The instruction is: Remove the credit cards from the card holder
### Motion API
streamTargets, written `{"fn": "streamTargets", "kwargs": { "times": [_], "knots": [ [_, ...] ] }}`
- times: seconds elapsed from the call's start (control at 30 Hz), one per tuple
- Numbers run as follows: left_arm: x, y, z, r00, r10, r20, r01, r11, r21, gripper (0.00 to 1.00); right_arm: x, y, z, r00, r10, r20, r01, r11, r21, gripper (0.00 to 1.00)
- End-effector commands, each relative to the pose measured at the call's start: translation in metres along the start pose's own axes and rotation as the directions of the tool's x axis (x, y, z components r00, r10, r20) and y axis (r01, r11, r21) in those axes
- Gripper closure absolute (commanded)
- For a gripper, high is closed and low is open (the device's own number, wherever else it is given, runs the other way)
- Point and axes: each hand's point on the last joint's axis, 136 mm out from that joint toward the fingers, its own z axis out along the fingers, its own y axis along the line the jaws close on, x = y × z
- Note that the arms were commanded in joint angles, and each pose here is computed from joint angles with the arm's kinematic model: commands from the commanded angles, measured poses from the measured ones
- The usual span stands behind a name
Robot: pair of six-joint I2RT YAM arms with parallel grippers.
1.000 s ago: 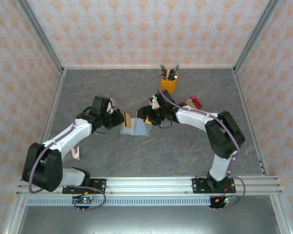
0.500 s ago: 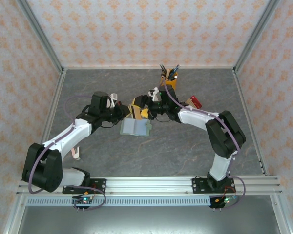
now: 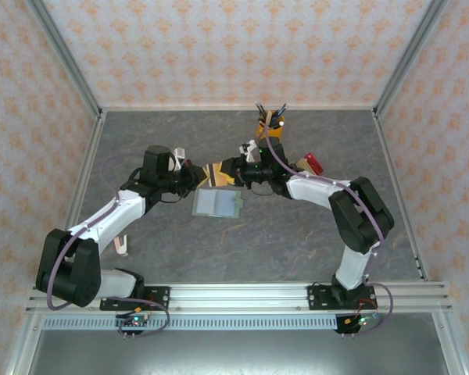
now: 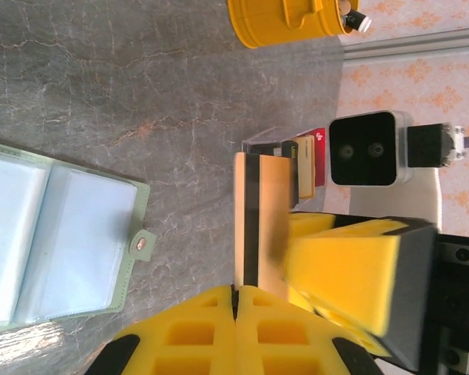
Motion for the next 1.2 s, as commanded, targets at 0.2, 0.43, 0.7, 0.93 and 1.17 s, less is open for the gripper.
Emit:
{"fn": "streamTargets", "kwargs": {
  "times": [0.2, 0.43, 0.7, 0.93, 1.17],
  "knots": [
    [-0.005, 0.063, -0.036, 0.996, 0.091, 0.017, -0.075, 0.898, -0.434, 0.49, -0.038, -0.022, -0.075, 0.905, -0.421, 0.053, 0.347, 0.806, 0.479, 1.0],
    [-0.016, 0.096, -0.051, 0.99, 0.138, 0.04, -0.088, 0.802, -0.591, 0.18, -0.096, -0.057, -0.198, 0.758, -0.647, -0.084, 0.432, 0.401, 0.808, 1.0],
    [-0.021, 0.093, -0.05, 0.985, 0.168, 0.032, -0.117, 0.798, -0.591, 0.0, -0.118, -0.087, -0.254, 0.729, -0.619, -0.292, 0.518, 0.221, 0.826, 1.0],
    [-0.02, 0.096, -0.05, 0.986, 0.165, 0.03, -0.115, 0.795, -0.595, 0.0, -0.111, -0.122, -0.249, 0.729, -0.545, -0.415, 0.601, 0.22, 0.768, 1.0],
    [-0.019, 0.096, -0.051, 0.986, 0.162, 0.032, -0.111, 0.794, -0.598, 0.0, -0.119, -0.147, -0.25, 0.739, -0.489, -0.464, 0.604, 0.176, 0.777, 1.0]
  ]
}}
